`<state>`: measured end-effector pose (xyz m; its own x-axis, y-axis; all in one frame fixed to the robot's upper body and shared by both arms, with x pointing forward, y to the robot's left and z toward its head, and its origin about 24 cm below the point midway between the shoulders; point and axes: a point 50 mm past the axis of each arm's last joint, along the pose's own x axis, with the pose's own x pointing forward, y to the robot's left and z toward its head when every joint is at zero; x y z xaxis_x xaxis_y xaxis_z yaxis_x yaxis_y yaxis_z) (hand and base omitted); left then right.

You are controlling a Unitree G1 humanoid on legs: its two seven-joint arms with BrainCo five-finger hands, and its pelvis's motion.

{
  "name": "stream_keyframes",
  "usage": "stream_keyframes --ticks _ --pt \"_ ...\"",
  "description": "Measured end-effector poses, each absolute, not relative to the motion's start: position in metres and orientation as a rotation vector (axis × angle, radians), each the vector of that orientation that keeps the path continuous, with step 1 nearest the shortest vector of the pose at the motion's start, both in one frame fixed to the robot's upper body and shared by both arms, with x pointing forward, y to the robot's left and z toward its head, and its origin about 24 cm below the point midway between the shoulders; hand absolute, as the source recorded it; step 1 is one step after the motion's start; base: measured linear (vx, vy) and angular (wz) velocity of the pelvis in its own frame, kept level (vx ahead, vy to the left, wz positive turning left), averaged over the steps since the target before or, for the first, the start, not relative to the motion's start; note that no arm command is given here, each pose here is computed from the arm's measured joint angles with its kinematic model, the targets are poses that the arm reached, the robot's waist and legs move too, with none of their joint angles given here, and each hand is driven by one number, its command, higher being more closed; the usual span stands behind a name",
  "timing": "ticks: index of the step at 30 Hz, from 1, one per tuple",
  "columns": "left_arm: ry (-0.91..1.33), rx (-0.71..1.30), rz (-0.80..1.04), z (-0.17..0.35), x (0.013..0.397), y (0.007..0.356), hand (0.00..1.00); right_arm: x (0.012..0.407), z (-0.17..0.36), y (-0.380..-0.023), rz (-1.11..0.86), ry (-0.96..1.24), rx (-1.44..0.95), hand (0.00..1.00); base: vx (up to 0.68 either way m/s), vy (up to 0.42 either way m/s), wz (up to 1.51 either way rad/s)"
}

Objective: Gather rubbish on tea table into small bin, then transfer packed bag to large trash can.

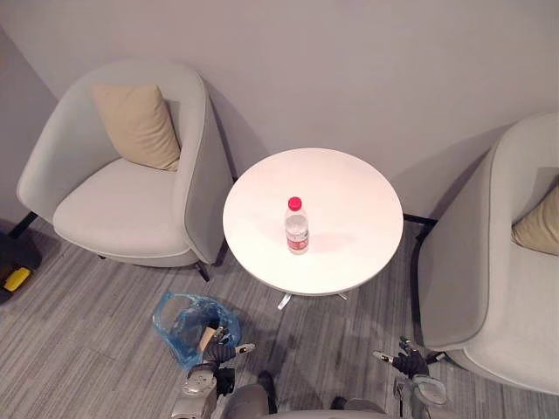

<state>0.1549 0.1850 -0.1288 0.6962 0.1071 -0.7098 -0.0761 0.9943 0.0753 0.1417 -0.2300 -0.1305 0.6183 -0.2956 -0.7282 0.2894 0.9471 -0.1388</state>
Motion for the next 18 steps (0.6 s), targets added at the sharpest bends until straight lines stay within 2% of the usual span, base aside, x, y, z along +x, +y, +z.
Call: stream_keyframes --ticks 5,11,18 --pt "0.814 0.062 0.059 -0.132 0.149 0.179 0.0 0.144 -0.13 -0.229 -0.32 0.837 -0.029 0.0 0.14 0.043 0.16" --pt "0.797 0.111 0.086 -0.127 0.157 0.199 0.0 0.14 -0.133 -0.225 -0.295 0.858 -0.04 0.0 0.21 -0.05 0.54" --pt "0.849 0.065 0.082 -0.136 0.143 0.186 0.0 0.137 -0.134 -0.234 -0.306 0.877 -0.061 0.0 0.09 -0.058 0.0"
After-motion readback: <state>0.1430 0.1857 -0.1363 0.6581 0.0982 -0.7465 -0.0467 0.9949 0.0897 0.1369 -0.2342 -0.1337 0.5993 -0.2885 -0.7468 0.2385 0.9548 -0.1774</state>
